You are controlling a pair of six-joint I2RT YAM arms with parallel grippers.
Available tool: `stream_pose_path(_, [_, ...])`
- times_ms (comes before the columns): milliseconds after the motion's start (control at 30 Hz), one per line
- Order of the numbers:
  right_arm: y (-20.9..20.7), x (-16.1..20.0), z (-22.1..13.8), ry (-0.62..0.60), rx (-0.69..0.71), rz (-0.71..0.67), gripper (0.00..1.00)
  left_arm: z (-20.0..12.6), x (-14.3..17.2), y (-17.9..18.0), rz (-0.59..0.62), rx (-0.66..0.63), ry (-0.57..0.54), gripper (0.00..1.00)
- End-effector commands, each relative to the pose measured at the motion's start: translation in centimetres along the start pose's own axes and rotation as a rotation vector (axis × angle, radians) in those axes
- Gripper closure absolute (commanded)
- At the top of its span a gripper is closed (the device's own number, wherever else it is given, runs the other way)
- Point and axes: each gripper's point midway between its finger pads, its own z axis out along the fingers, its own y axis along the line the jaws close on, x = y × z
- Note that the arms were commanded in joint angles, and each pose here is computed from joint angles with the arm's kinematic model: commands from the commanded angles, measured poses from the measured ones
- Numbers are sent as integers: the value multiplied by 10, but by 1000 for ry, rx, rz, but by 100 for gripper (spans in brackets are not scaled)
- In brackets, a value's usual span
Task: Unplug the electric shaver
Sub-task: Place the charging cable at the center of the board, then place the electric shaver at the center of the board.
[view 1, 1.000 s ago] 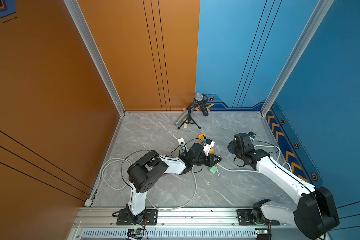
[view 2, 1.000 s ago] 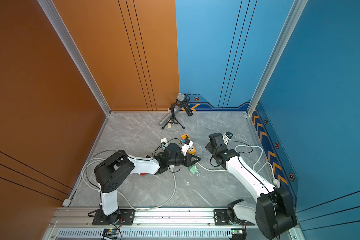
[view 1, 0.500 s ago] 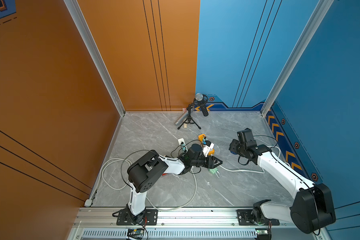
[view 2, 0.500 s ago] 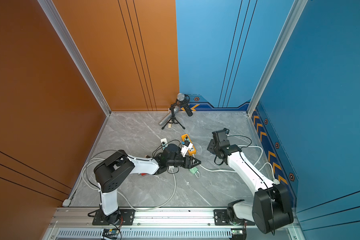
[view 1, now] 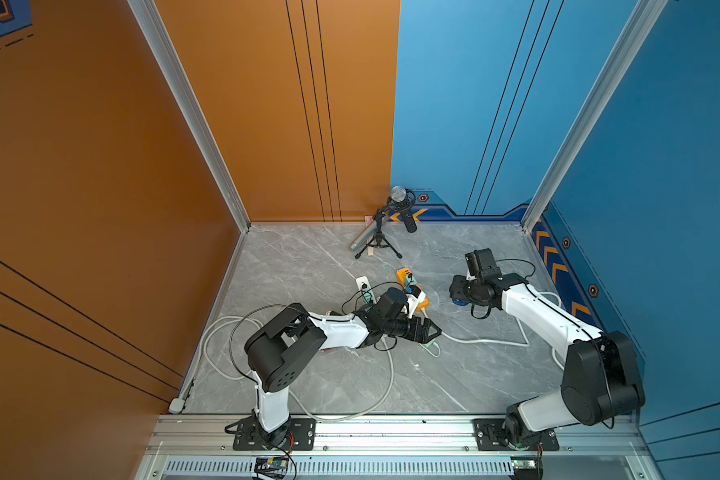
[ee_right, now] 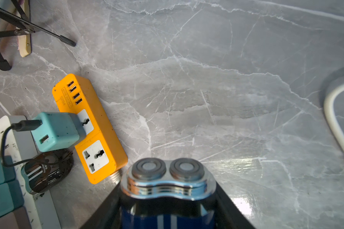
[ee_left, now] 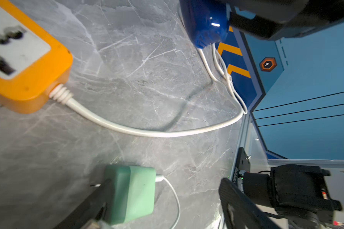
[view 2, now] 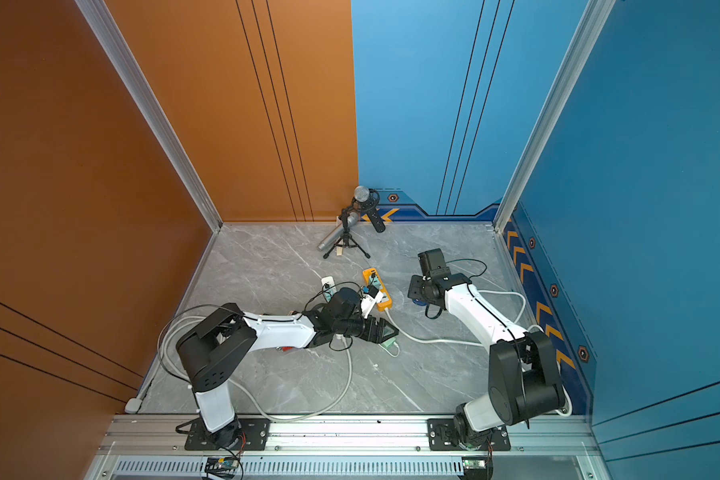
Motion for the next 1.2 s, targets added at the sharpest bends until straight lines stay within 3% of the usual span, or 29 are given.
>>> stream_pose_path(0, [6,-9,-2,14,-9,-60,55,-12,-1,7,85,-143,22,7])
stream_pose_path(300, [25,-39,6,8,-13,-173,54,-42,-29,3,218,-348,-1,1])
stream_pose_path(600, [53,-51,55,113,40,-354,52,-84,-65,-4,254,-446,-136,1])
stream_pose_path(933, [66,-60,111,165,95,-424,48,-157,-99,12,204,-595,-285,1])
stream_pose_path(1167, [62,-64,134,193,126,-439,46,-187,-100,26,140,-633,-346,1])
